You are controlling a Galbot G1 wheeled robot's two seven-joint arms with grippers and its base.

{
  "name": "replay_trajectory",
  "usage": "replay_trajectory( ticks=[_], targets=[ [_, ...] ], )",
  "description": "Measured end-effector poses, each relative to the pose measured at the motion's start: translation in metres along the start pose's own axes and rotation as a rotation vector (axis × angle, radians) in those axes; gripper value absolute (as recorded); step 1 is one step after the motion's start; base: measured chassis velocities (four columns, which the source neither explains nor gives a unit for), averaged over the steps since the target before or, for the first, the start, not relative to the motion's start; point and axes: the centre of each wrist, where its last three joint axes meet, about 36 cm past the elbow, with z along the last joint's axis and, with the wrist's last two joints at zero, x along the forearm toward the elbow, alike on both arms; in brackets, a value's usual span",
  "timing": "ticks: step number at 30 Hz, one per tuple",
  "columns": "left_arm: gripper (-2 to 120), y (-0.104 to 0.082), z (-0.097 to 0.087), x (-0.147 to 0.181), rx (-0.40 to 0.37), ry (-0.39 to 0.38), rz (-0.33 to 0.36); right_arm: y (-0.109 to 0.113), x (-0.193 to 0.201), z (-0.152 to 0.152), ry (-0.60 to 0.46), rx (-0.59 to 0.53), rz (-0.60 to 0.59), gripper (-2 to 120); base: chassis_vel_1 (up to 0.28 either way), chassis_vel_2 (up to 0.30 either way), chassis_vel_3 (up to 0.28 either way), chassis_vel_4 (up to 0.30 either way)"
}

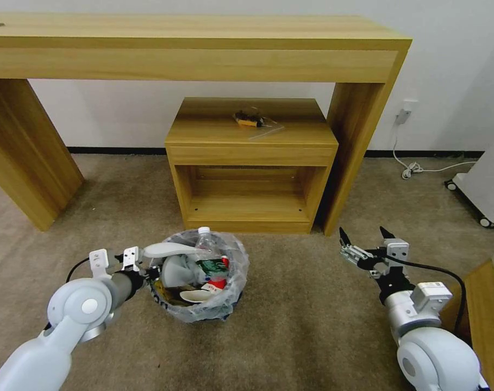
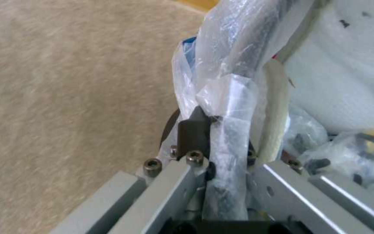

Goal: Pick up the trash bin and place the garbage on the floor into it.

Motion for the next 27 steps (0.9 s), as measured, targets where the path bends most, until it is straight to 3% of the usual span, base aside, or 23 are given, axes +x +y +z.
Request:
replay_trajectory(
  ticks=[7, 15, 27],
  targets=[
    [0, 0.036, 0.014, 0.005, 0.053, -0.01, -0.09, -0.003, 0.007, 0.002, 0.016, 0.003, 0.019, 100, 0.0, 0.0, 0.0, 0.0],
    [0, 0.067, 0.019, 0.013, 0.112, -0.037, -0.159, -0.006, 0.006, 0.002, 0.018, 0.01, 0.02, 100, 0.0, 0.0, 0.0, 0.0],
    [0, 0.081, 0.026, 0.003, 0.145, -0.029, -0.194, -0.008, 0.006, 0.0, 0.017, 0.024, 0.017, 100, 0.0, 0.0, 0.0, 0.0]
  ],
)
